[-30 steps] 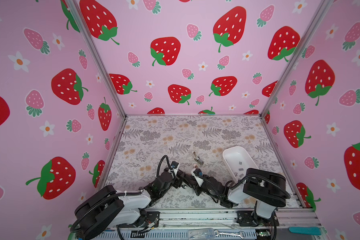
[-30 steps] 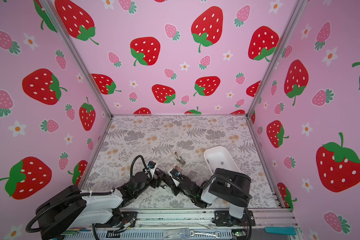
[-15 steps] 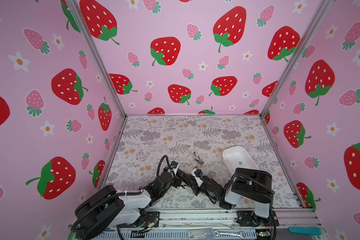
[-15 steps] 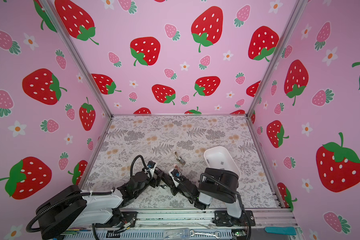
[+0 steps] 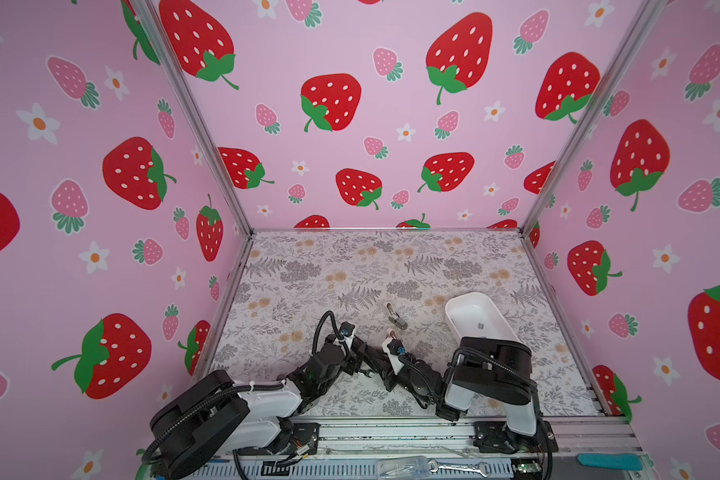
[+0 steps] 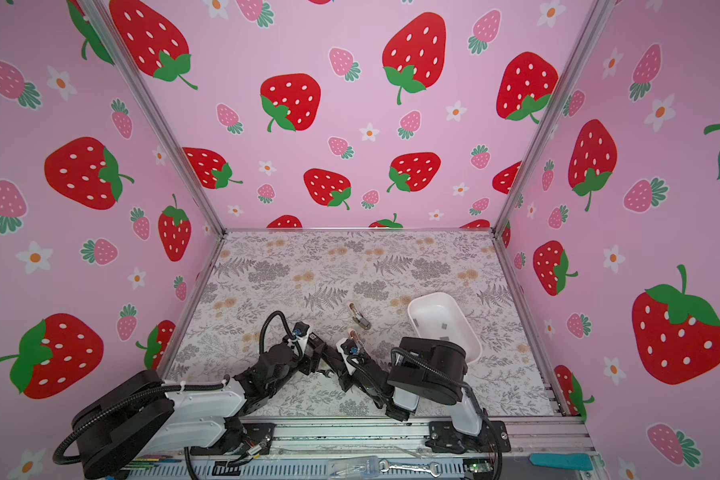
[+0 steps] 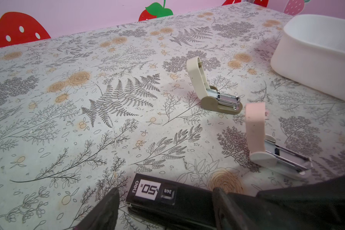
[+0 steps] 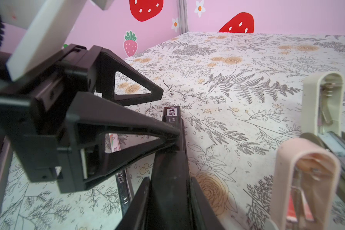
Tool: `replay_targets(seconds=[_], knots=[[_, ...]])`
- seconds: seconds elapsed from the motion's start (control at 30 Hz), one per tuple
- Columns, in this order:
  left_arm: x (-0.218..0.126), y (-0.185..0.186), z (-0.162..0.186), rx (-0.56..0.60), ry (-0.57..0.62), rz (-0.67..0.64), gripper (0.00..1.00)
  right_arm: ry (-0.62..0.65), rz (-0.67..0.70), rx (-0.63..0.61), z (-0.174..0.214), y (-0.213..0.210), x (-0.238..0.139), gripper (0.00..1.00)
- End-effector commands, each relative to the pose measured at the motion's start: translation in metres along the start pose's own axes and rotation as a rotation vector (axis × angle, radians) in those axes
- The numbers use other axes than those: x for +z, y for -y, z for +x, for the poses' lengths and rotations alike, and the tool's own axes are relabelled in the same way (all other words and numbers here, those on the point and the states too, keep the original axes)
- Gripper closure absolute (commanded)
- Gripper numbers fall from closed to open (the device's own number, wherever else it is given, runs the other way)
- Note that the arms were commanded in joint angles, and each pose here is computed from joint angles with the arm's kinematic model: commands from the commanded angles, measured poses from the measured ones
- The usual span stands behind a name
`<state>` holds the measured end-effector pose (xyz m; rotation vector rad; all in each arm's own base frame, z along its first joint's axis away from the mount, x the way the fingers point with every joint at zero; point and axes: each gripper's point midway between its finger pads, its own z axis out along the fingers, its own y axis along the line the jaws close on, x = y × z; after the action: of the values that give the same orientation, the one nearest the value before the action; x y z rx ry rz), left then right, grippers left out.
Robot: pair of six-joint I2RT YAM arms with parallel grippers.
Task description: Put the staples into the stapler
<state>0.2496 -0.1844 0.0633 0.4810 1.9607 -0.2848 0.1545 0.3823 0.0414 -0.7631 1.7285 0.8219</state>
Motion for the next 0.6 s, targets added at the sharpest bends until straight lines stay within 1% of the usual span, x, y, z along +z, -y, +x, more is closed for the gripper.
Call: replay_targets(seconds=[0.0, 0.3, 0.47, 0.57], knots=[[-0.001, 0.013, 0.000, 0.003, 0.009, 0.069, 0.24, -0.310, 0.038, -0.044, 0.103, 0.021, -0.017, 0.82], [-0.002, 0.011, -0.001, -0.010, 0.019, 0.056, 0.25, -0.309, 0.046, -0.032, 0.114, 0.025, -0.018, 0.83], [-0.003, 0.008, -0.006, -0.015, 0.027, 0.041, 0.25, -0.291, 0.054, -0.035, 0.095, 0.021, -0.013, 0.80], [-0.004, 0.004, -0.012, -0.028, 0.040, 0.018, 0.25, -0.280, 0.056, -0.055, 0.077, 0.016, -0.007, 0.74]])
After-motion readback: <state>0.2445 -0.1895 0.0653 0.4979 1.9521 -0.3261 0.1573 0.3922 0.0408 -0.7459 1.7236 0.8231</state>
